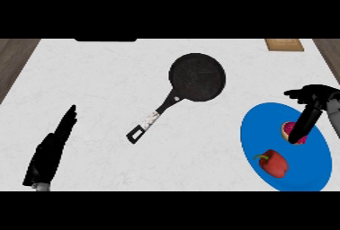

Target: Pick the cupcake from the plate and place it in the pan

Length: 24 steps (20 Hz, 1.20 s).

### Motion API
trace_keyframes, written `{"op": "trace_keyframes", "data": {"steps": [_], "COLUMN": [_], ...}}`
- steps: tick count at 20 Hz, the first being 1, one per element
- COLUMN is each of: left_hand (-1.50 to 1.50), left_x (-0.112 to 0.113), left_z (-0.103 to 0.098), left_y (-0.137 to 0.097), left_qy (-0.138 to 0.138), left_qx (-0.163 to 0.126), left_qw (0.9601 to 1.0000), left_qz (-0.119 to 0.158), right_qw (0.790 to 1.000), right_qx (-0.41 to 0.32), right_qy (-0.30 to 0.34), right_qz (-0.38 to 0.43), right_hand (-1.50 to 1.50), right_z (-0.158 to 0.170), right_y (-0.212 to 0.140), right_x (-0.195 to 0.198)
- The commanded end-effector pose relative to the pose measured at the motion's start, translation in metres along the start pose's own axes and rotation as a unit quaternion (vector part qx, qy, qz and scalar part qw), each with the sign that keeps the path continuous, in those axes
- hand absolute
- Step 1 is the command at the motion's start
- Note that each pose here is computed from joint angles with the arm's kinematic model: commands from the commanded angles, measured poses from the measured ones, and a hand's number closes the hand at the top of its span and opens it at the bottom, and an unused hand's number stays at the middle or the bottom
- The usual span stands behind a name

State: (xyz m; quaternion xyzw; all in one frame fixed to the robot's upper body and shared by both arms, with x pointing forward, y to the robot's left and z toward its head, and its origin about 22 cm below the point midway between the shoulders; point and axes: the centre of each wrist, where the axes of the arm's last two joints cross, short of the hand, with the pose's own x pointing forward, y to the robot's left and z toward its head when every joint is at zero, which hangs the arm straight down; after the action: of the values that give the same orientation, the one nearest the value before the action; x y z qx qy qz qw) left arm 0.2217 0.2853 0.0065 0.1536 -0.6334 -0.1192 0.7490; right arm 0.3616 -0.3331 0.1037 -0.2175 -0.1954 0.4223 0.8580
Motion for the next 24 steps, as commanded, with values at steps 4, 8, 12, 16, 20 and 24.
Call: {"op": "trace_keyframes", "data": {"steps": [4,8,12,16,20,24], "left_hand": [0.0,0.0,0.0,0.0,0.0,0.0], "left_x": [-0.004,0.007,-0.015,0.004,0.002,0.009], "left_z": [0.012,-0.003,0.01,0.018,-0.009,0.001], "left_y": [-0.016,-0.007,0.009,-0.006,-0.004,0.017], "left_qy": [0.006,0.003,0.008,0.006,-0.002,0.005], "left_qx": [-0.008,-0.002,0.004,0.005,0.001,-0.002], "left_qw": [0.9999,1.0,0.9999,0.9999,1.0,1.0], "left_qz": [0.006,-0.002,-0.006,0.009,0.001,0.001], "right_qw": [0.999,0.999,0.998,0.998,0.999,1.0], "right_qx": [0.02,0.015,0.014,0.015,0.008,0.007], "right_qy": [0.046,0.048,0.054,0.053,0.041,0.017], "right_qz": [0.015,0.018,0.02,0.022,0.004,-0.024], "right_hand": [-1.5,-1.5,-1.5,-1.5,-1.5,1.5], "right_z": [-0.008,-0.013,-0.034,-0.038,-0.053,-0.036], "right_y": [0.013,0.022,0.043,0.046,0.038,0.06], "right_x": [-0.006,-0.017,0.0,-0.012,-0.023,-0.01]}}
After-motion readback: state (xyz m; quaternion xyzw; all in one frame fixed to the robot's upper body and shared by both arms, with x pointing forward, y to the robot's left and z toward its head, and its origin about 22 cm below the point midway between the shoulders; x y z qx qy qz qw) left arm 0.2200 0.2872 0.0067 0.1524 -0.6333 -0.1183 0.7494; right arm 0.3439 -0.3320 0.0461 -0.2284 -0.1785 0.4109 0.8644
